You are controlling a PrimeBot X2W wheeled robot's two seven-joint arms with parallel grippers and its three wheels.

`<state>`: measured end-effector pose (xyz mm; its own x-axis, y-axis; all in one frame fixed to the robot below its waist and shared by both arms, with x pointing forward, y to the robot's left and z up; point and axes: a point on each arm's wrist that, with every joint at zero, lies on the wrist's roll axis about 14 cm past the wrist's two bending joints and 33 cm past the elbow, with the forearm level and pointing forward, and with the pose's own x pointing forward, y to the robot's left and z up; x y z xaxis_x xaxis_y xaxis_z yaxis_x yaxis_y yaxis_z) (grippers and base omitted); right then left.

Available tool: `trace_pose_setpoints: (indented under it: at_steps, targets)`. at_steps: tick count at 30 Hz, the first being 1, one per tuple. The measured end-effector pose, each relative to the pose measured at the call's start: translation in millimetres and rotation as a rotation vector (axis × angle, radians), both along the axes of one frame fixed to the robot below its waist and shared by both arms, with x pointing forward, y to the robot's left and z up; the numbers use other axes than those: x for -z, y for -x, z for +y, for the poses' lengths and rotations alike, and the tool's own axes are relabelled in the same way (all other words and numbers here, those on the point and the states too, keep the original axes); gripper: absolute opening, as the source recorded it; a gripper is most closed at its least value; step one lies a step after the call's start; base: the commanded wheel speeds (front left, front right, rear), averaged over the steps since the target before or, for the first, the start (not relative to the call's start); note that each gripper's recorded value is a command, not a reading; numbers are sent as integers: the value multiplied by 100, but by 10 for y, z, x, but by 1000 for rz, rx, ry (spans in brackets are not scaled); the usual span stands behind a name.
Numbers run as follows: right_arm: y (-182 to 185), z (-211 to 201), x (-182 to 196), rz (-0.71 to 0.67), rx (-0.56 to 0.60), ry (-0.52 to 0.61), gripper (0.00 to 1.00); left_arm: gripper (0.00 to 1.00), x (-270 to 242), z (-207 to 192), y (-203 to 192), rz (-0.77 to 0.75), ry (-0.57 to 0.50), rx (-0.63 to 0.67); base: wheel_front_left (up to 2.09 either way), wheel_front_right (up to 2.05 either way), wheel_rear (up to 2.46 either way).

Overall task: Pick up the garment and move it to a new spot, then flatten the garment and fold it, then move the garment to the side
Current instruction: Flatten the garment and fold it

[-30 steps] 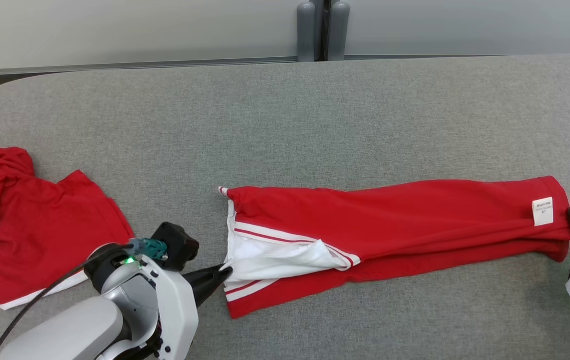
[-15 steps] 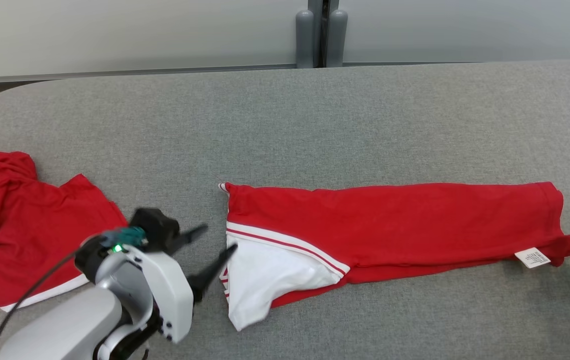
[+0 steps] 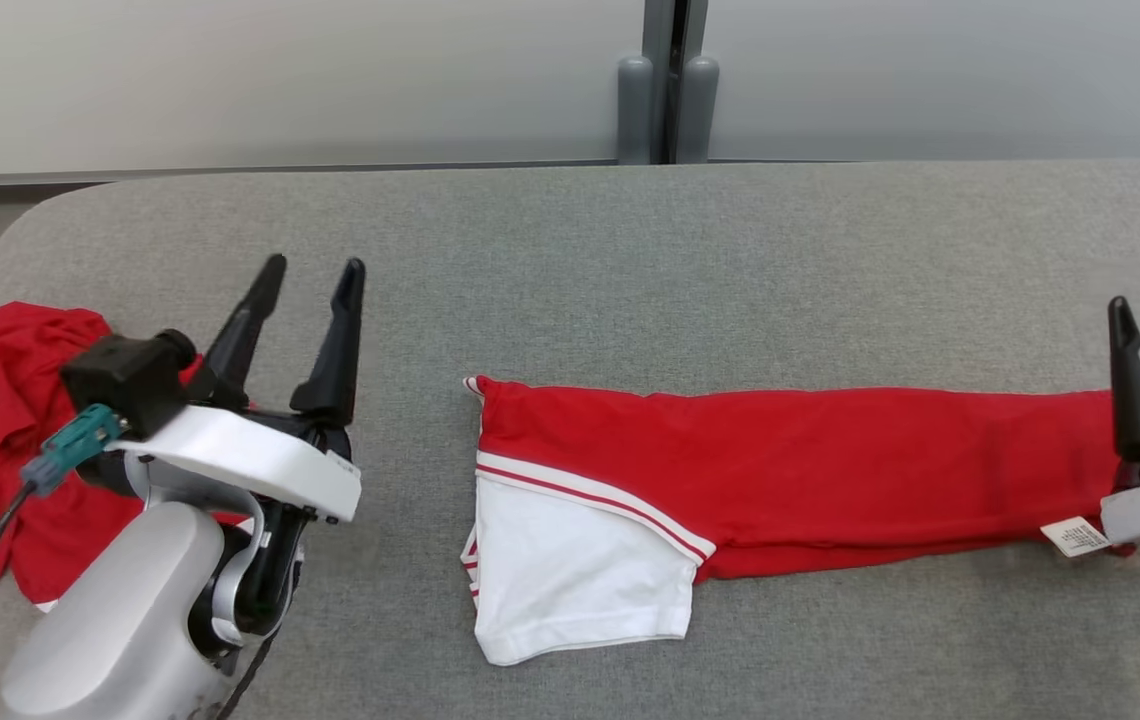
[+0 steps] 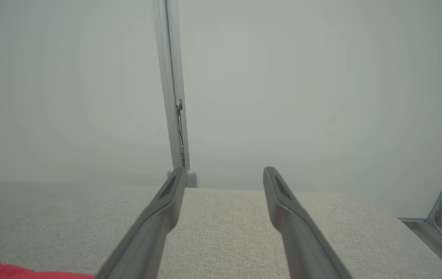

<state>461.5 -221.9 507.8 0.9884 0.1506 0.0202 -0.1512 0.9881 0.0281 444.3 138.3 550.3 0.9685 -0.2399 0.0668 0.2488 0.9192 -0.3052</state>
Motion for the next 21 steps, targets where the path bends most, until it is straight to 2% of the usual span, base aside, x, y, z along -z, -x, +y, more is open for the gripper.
trace_pose_setpoints:
  at_steps: [5, 8, 12, 16, 21]
  targets:
    - [130, 124, 25, -22, 9, -20, 100, 100, -89, 111, 109, -64, 164, -92, 0, 0, 0]
    - [210, 171, 127, 0, 12, -21, 100, 100, 115, 247, 216, -48, 112, -145, 0, 0, 0]
    - [254, 233, 217, 19, 13, -33, 100, 100, 309, 240, 321, -17, 188, -178, 0, 0, 0]
    - [236, 249, 309, 42, 12, -30, 100, 100, 404, 325, 323, -9, 165, -202, 0, 0, 0]
    - [239, 118, 656, 147, 86, -85, 100, 100, 477, 327, 283, 1, 138, -202, 0, 0, 0]
